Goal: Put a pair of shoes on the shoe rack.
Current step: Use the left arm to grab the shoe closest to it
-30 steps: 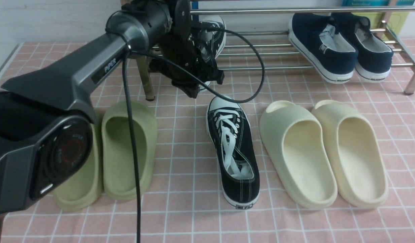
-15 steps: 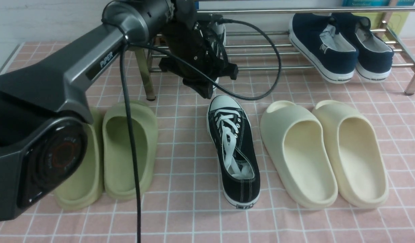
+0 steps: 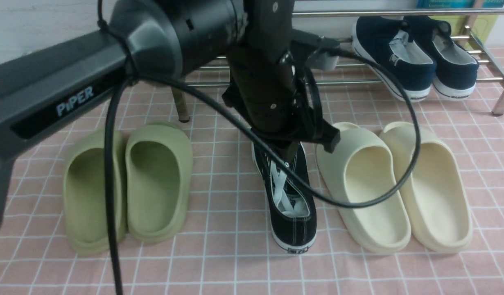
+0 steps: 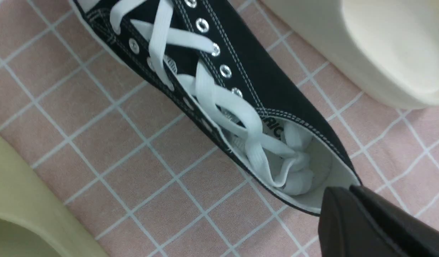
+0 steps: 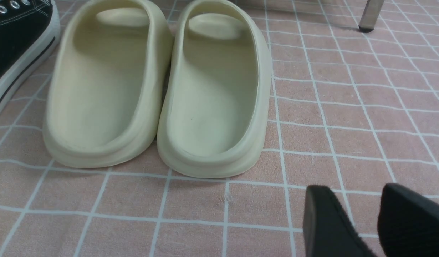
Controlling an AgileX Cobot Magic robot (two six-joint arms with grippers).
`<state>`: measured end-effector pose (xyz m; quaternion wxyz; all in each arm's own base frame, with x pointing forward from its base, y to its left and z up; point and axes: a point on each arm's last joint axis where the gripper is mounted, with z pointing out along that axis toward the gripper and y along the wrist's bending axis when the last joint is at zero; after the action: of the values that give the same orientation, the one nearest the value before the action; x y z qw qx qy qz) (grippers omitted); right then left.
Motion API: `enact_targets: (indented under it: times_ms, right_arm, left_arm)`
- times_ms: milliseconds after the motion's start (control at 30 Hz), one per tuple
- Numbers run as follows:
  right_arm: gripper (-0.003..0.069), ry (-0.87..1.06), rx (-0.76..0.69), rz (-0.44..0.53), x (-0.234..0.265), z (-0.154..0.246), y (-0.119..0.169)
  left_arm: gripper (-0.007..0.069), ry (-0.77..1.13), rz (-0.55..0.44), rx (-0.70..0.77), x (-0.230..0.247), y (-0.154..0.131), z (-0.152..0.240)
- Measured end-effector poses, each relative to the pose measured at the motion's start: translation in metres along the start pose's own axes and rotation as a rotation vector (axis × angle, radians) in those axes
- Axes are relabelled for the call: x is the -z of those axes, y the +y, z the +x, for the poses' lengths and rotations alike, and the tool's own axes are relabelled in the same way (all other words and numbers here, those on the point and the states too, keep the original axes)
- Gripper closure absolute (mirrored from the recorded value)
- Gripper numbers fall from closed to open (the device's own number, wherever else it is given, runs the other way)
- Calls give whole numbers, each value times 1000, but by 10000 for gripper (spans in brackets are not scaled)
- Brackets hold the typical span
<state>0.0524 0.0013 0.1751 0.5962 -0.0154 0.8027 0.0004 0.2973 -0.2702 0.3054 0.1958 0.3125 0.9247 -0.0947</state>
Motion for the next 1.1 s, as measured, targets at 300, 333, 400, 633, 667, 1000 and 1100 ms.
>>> enact_targets:
  times_ms: [300, 333, 400, 633, 667, 1000, 1100]
  right_arm:
    - [420, 0, 0, 0, 0, 0, 0]
    - [420, 0, 0, 0, 0, 0, 0]
    - [420, 0, 0, 0, 0, 0, 0]
    - [420, 0, 0, 0, 0, 0, 0]
    - [420, 0, 0, 0, 0, 0, 0]
    - [420, 0, 0, 0, 0, 0, 0]
    - [420, 0, 0, 0, 0, 0, 0]
  left_arm:
    - [466, -19, -15, 146, -47, 5, 26]
    - [421, -23, -15, 151, -49, 5, 26]
    - [319, -33, -29, 153, -56, 6, 25]
    - [149, -67, -84, 174, -91, 12, 21]
    - [171, -67, -89, 179, -98, 13, 21]
    - [573, -39, -141, 202, -94, 17, 11]
    - [573, -4, -164, 163, -79, 17, 2]
